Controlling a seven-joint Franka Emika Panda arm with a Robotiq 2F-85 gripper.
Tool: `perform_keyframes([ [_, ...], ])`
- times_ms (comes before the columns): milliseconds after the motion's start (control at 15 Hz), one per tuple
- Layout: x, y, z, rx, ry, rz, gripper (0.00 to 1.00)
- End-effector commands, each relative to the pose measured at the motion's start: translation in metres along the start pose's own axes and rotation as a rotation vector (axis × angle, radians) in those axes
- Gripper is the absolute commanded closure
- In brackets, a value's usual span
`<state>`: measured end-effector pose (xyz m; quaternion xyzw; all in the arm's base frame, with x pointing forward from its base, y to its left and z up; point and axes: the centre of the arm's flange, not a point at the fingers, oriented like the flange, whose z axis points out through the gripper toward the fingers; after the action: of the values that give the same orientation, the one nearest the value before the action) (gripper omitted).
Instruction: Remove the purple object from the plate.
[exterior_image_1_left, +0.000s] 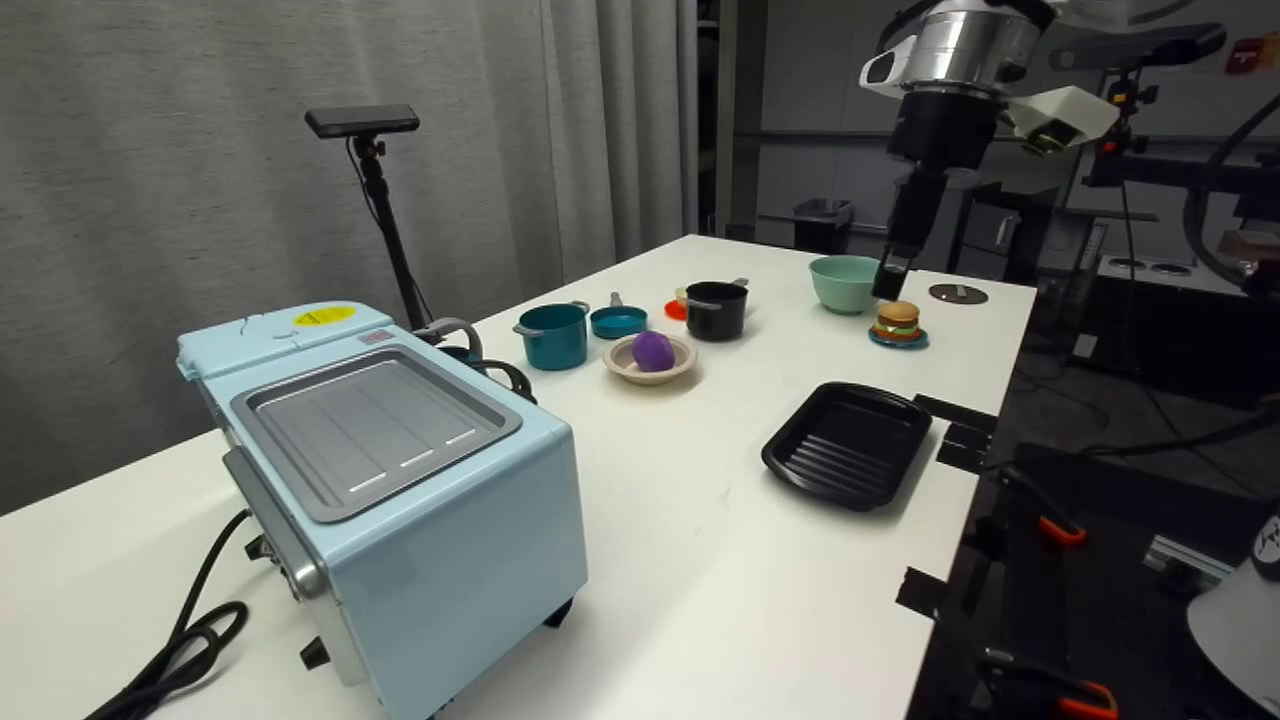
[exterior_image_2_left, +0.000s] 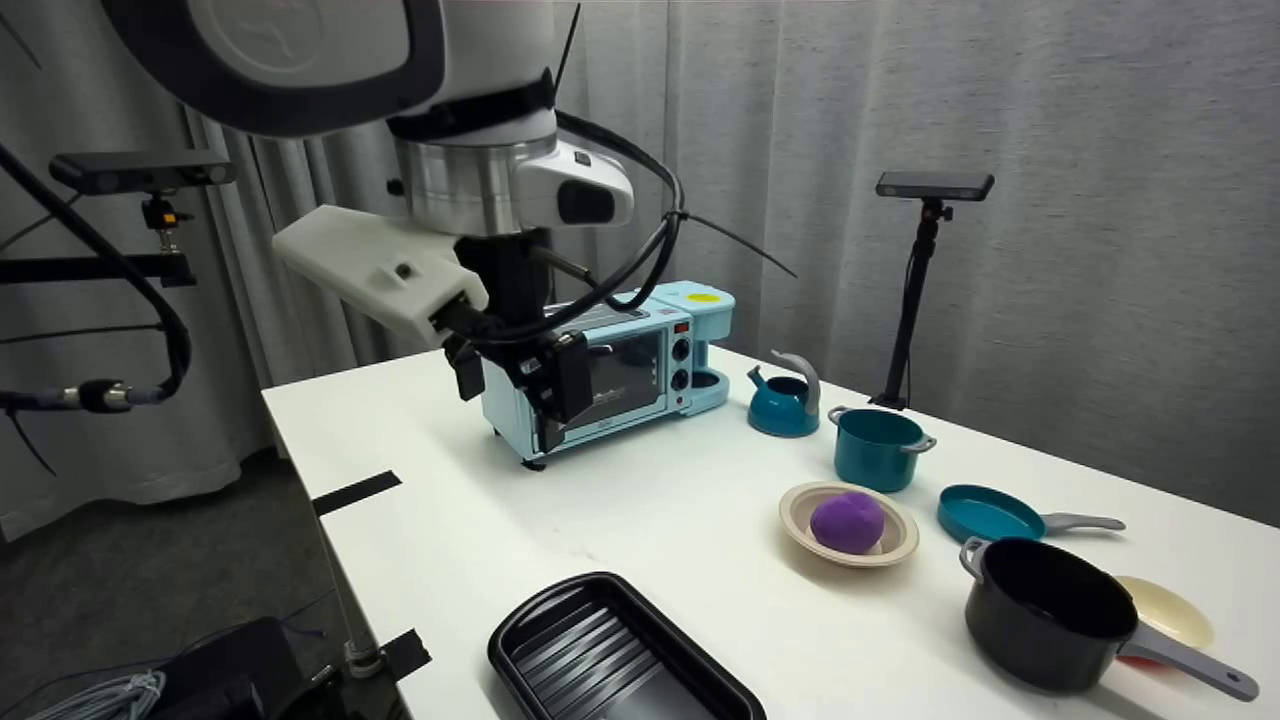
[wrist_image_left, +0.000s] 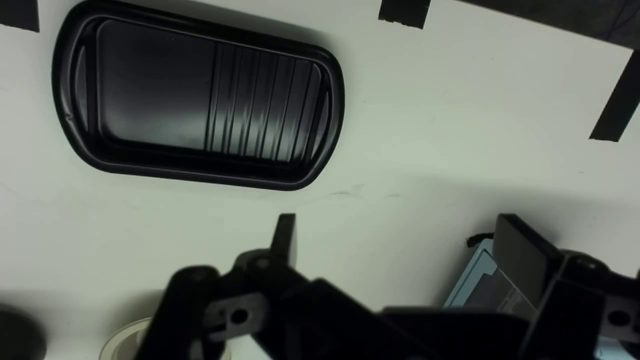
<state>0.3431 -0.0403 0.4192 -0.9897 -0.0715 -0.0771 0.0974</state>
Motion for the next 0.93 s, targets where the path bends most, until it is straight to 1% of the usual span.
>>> perform_keyframes([
  [0,0.013,0.007,-0.003,0.009,-0.001,0.006,0.0],
  [67,0.02,0.011,-0.004,0.008,-0.002,0.011,0.0],
  [267,0.055,0.032,-0.01,-0.006,-0.011,0.043,0.0],
  [333,0.069,0.031,0.003,-0.015,-0.015,0.052,0.0],
  [467,0.101,0.043,0.009,-0.028,-0.015,0.07,0.0],
  [600,0.132,0.056,0.024,-0.047,-0.015,0.078,0.0],
  [867,0.188,0.082,0.064,-0.08,-0.02,0.102,0.0],
])
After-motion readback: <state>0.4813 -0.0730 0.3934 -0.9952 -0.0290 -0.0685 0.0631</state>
